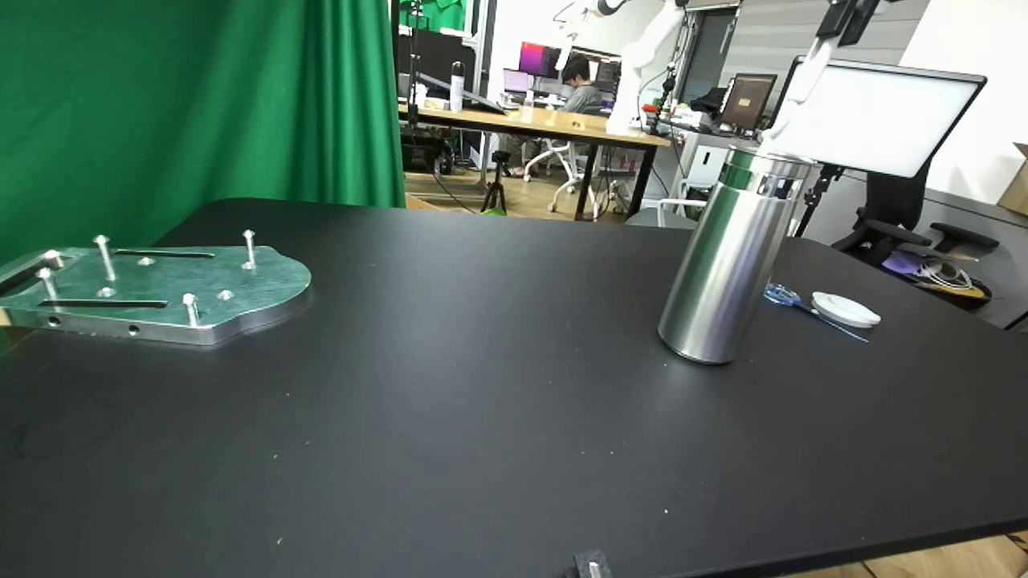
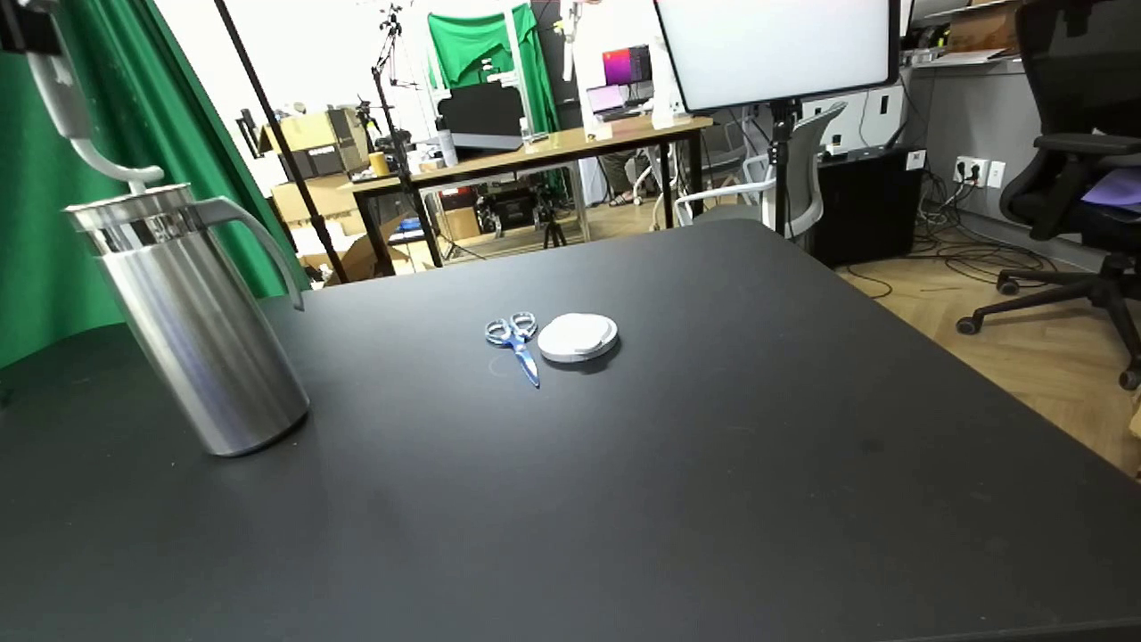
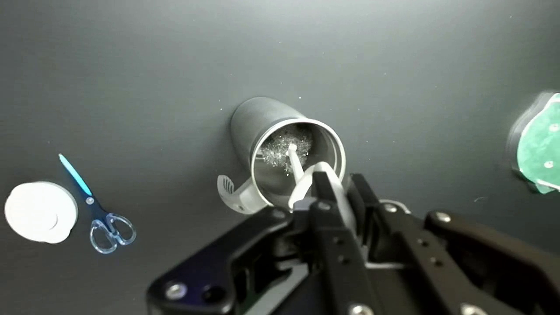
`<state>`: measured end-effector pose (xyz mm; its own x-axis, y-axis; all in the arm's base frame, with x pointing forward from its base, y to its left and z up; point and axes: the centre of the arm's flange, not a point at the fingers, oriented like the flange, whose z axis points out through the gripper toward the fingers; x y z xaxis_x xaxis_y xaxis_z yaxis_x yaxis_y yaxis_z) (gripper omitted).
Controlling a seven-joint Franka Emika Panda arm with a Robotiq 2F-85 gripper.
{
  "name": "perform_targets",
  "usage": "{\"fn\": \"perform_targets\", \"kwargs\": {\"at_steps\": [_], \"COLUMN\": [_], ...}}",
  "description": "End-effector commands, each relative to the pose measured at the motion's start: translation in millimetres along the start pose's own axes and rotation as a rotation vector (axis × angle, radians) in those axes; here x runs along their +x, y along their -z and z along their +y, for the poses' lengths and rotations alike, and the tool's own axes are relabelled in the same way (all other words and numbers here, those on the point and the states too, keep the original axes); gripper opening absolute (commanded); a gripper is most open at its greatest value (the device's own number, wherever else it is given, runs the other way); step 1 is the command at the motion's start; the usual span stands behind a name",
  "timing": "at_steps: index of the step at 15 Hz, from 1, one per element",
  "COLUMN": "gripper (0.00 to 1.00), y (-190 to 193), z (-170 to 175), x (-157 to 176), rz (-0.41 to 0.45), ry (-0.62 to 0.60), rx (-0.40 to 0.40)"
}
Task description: Use the brush to clean the insides of the silver bottle
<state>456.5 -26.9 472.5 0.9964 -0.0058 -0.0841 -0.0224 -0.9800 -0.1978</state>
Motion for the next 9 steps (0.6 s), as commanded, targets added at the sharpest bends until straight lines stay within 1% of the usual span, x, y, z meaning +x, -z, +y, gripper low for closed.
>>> {"fn": "perform_targets", "kwargs": {"at_steps": [1, 3, 5, 7, 9], "gripper": [0.04, 0.04, 0.04, 0.04, 0.04], "y": [42, 51, 50, 42, 28], "z": [-25, -30, -28, -22, -15], "x": [-22, -28, -29, -25, -18], "rz": [0.055, 0.077, 0.082, 0.082, 0.062], "ry": [0.027, 0.039, 0.040, 0.044, 0.029], "rx": [-0.018, -0.023, -0.024, -0.026, -0.028]}}
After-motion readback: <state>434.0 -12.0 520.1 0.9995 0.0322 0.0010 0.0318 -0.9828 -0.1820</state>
